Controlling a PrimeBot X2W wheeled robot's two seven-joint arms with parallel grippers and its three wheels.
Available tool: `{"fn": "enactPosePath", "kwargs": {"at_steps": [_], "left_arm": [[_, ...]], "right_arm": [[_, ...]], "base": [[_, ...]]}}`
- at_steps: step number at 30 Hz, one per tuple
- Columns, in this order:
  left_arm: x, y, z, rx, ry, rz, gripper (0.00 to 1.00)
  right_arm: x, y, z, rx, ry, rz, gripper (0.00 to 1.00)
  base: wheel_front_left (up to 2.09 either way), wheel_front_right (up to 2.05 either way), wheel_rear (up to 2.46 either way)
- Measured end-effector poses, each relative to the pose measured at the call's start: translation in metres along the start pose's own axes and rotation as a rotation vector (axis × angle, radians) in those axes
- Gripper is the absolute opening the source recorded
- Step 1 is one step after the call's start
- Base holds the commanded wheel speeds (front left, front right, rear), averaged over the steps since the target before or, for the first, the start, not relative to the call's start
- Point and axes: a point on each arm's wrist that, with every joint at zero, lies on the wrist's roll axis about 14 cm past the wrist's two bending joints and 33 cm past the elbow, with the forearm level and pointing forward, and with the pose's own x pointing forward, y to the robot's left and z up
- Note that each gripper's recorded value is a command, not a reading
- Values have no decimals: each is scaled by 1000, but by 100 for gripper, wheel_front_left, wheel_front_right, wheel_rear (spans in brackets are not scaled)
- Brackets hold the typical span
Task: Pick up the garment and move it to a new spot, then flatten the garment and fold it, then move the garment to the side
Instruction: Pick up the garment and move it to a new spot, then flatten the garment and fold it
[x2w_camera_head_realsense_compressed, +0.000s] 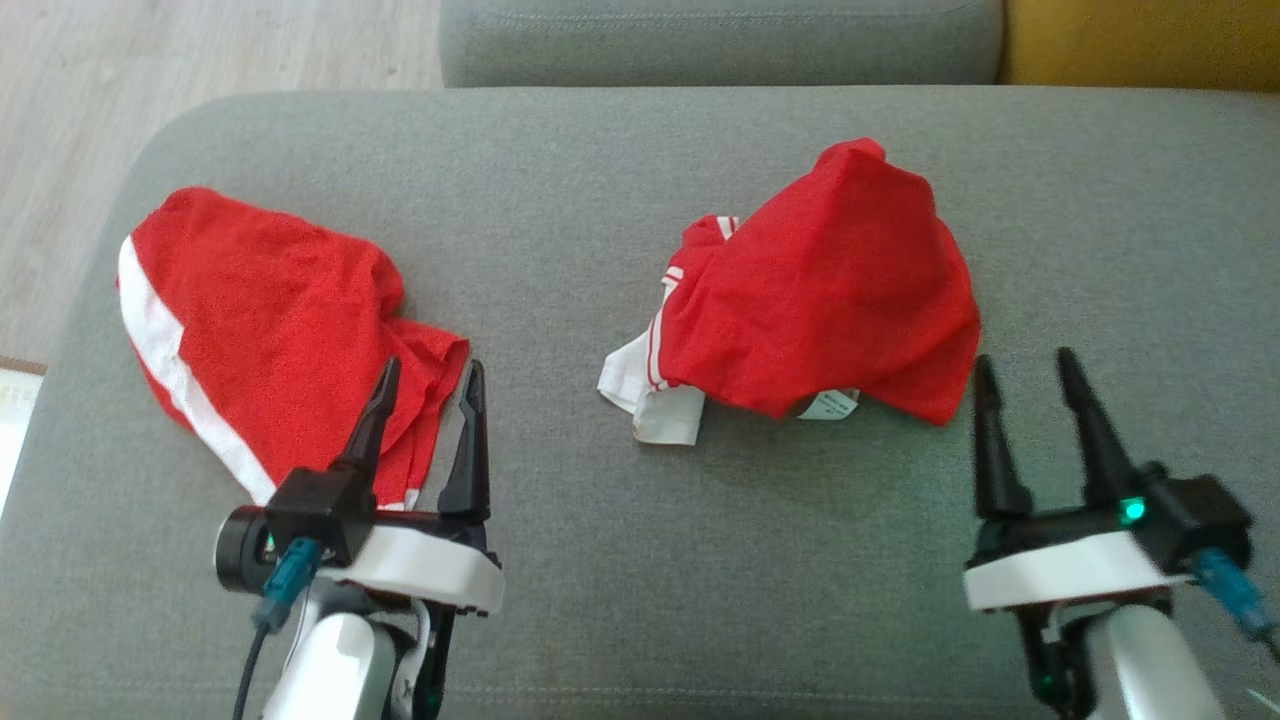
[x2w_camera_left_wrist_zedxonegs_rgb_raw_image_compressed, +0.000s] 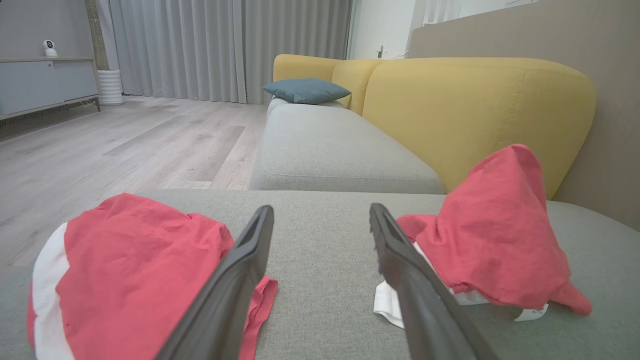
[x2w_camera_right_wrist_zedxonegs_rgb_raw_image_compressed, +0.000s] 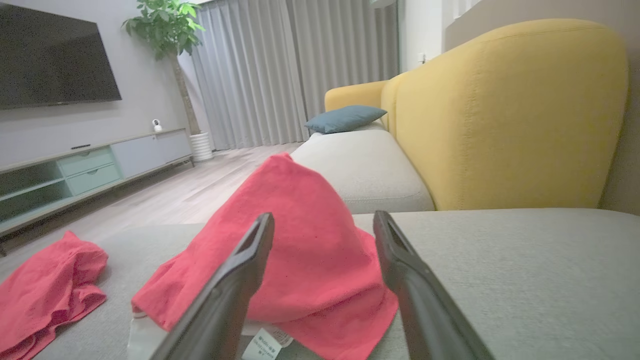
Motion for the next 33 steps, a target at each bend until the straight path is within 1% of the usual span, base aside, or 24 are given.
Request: {"fn": "enactPosePath", "kwargs": {"at_steps": [4,11,13,14,18,23,27,28,29,30,33], "left_arm": [[-1,2,-7,3,20,2,100],[-2,13,-16,-1,49,33,100],[-4,19,-19,2,60,49,100],[-4,19,-19,2,60,49,100],[-7,27,-25,7,80,75,100],[-13,35,-30,12,100,103,100],[-15,40,-32,17,108,123,100],[-15,41,-32,18,109,127,100],[-15,41,-32,18,109,127,100],[-15,41,-32,18,108,126,100],[-13,38,-32,16,106,122,100]], "right_arm": [[2,21,-18,-28,54,70,100],[4,57,-70,11,235,180,100],[9,68,-78,33,264,212,100],[9,68,-78,33,264,212,100],[16,87,-93,42,316,274,100],[23,98,-115,45,376,309,100],[32,103,-117,63,373,319,100],[35,104,-115,64,363,320,81],[37,104,-113,70,352,318,25],[39,104,-110,74,342,316,0],[42,100,-101,89,307,300,0]], "base": [[0,0,0],[0,0,0],[0,0,0],[0,0,0],[0,0,0],[0,0,0],[0,0,0],[0,0,0],[0,0,0],[0,0,0],[0,0,0]]}}
